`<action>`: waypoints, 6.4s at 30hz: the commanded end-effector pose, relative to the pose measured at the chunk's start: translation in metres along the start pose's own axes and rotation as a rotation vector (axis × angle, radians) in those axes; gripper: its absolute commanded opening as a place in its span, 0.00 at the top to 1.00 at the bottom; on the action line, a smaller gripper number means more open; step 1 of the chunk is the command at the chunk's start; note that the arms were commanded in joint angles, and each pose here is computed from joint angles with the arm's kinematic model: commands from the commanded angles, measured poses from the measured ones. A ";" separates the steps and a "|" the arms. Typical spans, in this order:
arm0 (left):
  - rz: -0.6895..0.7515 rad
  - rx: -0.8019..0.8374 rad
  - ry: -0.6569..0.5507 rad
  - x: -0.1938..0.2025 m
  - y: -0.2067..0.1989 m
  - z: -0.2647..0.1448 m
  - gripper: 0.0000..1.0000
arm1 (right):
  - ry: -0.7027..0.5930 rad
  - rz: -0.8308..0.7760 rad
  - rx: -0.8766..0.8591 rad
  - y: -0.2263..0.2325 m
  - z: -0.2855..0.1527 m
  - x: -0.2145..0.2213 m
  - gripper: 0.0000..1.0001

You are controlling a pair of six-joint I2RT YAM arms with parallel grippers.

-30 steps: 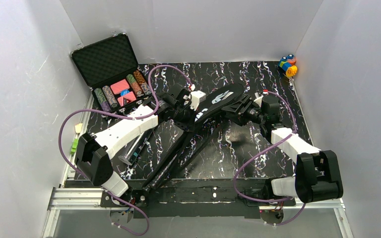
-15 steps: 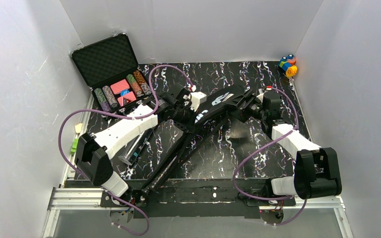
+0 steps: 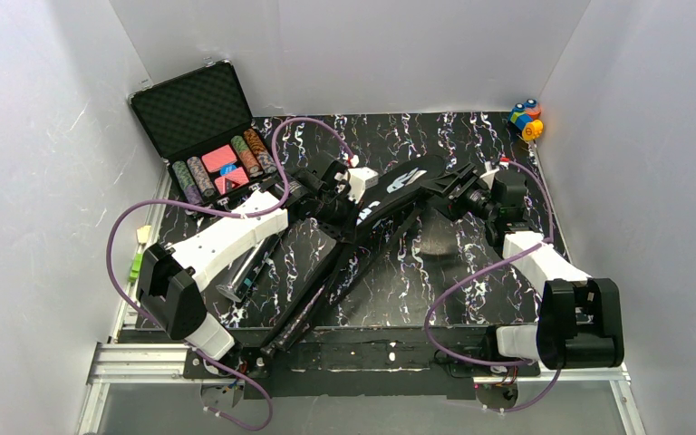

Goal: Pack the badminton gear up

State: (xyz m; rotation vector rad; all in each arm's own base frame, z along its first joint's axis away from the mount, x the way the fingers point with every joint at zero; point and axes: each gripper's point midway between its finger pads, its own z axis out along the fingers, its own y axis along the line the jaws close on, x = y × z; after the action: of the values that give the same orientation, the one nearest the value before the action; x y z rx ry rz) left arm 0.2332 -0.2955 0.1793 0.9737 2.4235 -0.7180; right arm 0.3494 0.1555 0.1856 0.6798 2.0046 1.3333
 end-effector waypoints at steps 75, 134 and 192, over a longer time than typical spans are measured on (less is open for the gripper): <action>0.076 0.124 -0.161 -0.043 -0.029 -0.055 1.00 | -0.050 -0.096 -0.138 0.046 0.002 0.009 0.64; 0.069 0.124 -0.115 -0.032 -0.019 -0.034 1.00 | 0.507 -0.002 -0.304 0.112 0.033 0.172 0.99; -0.010 0.031 -0.091 -0.096 0.037 0.007 1.00 | 0.470 -0.247 -0.098 0.102 -0.008 0.178 0.99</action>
State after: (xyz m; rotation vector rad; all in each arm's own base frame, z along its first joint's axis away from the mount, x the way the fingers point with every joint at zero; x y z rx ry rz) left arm 0.3088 -0.3198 0.1845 0.9238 2.4346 -0.8183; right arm 0.2287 0.3094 0.1853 0.1597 2.4397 1.4658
